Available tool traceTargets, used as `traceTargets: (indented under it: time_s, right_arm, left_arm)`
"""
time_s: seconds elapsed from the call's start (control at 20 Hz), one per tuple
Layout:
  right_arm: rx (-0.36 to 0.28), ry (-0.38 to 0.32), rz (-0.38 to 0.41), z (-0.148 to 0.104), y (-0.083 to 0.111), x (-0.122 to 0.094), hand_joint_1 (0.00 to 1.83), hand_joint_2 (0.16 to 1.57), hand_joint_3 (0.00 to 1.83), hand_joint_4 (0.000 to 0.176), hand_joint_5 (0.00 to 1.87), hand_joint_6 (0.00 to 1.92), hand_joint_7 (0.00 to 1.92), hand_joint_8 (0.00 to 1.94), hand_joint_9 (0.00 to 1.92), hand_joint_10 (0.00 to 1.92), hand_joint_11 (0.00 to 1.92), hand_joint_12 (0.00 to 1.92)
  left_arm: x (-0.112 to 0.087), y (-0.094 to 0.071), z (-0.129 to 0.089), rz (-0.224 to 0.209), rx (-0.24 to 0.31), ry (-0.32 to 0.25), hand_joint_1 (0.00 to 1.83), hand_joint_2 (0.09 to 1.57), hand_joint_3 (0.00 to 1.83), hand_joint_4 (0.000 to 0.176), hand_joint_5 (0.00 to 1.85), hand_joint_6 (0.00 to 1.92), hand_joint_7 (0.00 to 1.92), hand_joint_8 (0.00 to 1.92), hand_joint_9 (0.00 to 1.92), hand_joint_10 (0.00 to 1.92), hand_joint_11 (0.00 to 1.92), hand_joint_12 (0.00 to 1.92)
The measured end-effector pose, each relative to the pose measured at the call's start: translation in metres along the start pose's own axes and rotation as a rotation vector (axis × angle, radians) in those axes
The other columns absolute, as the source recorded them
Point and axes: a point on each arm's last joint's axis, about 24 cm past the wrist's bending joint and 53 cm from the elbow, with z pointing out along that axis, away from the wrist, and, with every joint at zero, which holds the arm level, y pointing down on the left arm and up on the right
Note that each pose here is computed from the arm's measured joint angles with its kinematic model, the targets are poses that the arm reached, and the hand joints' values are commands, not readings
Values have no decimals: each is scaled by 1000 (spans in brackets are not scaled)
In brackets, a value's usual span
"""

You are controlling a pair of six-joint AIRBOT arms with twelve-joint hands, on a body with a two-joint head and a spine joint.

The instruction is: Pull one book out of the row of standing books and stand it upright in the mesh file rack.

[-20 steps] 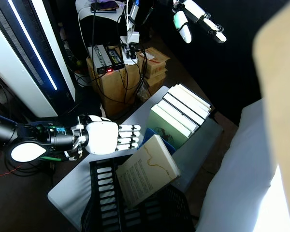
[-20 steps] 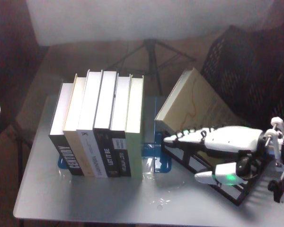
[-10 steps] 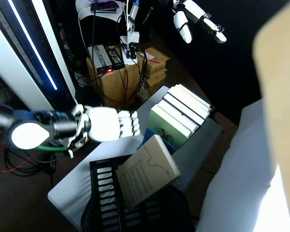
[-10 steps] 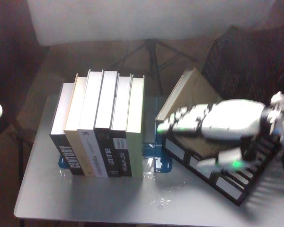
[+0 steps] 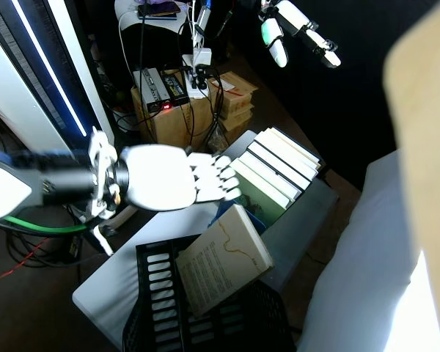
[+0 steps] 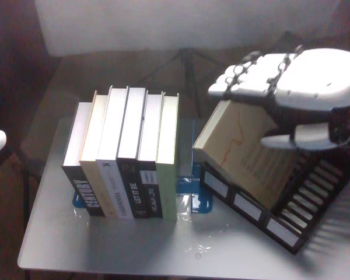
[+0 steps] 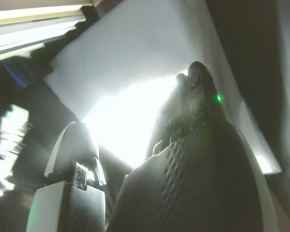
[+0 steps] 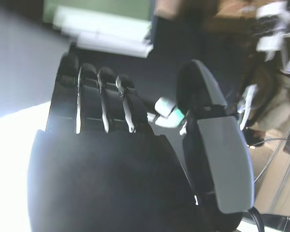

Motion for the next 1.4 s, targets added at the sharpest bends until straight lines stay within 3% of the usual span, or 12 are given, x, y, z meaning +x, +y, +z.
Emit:
traceTargets:
  time_s: [0.1,0.15,0.2,0.45,0.5,0.6,0.65,0.8,0.85,1.15,1.2,1.4]
  right_arm:
    - [27,-1,-17,-1,-6,-4,466,1393,4,0,0,0,0,0,0,0,0,530]
    - [37,-4,-18,-1,-8,-6,349,1368,0,19,0,0,0,0,0,0,0,1056]
    - [45,-13,-21,-2,-10,-11,327,1321,0,78,0,0,0,0,0,0,0,1443]
    - [73,-42,-139,6,-10,-40,471,1244,0,104,0,0,0,0,0,0,0,1094]
    - [78,-49,-159,13,-10,-46,544,1256,2,57,0,0,0,0,0,0,0,634]
    - [94,-16,-197,30,-14,-38,549,1296,12,28,0,0,0,0,0,0,0,299]
    - [96,3,-190,39,-15,-32,640,1283,3,73,0,0,0,0,0,0,0,576]
    - [96,25,-164,57,-21,-29,1042,1222,0,0,0,0,0,0,0,0,0,720]
    - [113,33,-160,62,-28,-28,1174,1182,0,0,0,0,0,0,1,0,0,533]
    - [207,42,-205,77,-62,-32,1072,1172,1,0,2,0,0,0,16,6,0,843]
    - [224,49,-203,79,-69,-32,1059,1164,0,24,17,6,0,0,48,19,0,957]
    - [259,94,-226,94,-84,-23,1075,1137,0,0,65,12,51,8,77,22,0,782]
  left_arm:
    - [1,0,0,1,1,6,542,1406,0,0,5,2,0,0,0,0,0,0]
    - [2,0,0,1,0,9,526,1407,0,4,4,1,0,0,0,0,0,0]
    - [4,-1,1,-1,4,14,512,1408,1,5,5,1,0,0,0,0,0,0]
    - [7,-7,8,1,20,26,461,1409,0,23,0,0,0,0,0,0,0,0]
    - [8,-6,8,-1,22,29,449,1408,0,16,0,0,0,0,0,0,11,5]
    - [14,-4,8,-5,14,43,484,1410,0,7,1,0,0,0,0,0,3,1]
    - [14,-3,8,-3,13,44,473,1409,0,23,0,0,0,0,0,0,0,0]
    - [13,-2,9,-4,9,40,498,1415,2,3,4,1,0,0,0,0,0,0]
    - [13,-2,9,-4,8,41,516,1414,1,6,10,3,0,0,0,0,0,0]
    - [14,0,9,2,3,49,480,1416,1,0,2,0,0,0,0,0,0,0]
    - [12,2,9,1,-5,45,483,1416,1,0,1,0,0,0,0,0,0,0]
    - [16,1,10,-3,4,50,430,1419,2,0,3,1,0,0,0,0,0,0]
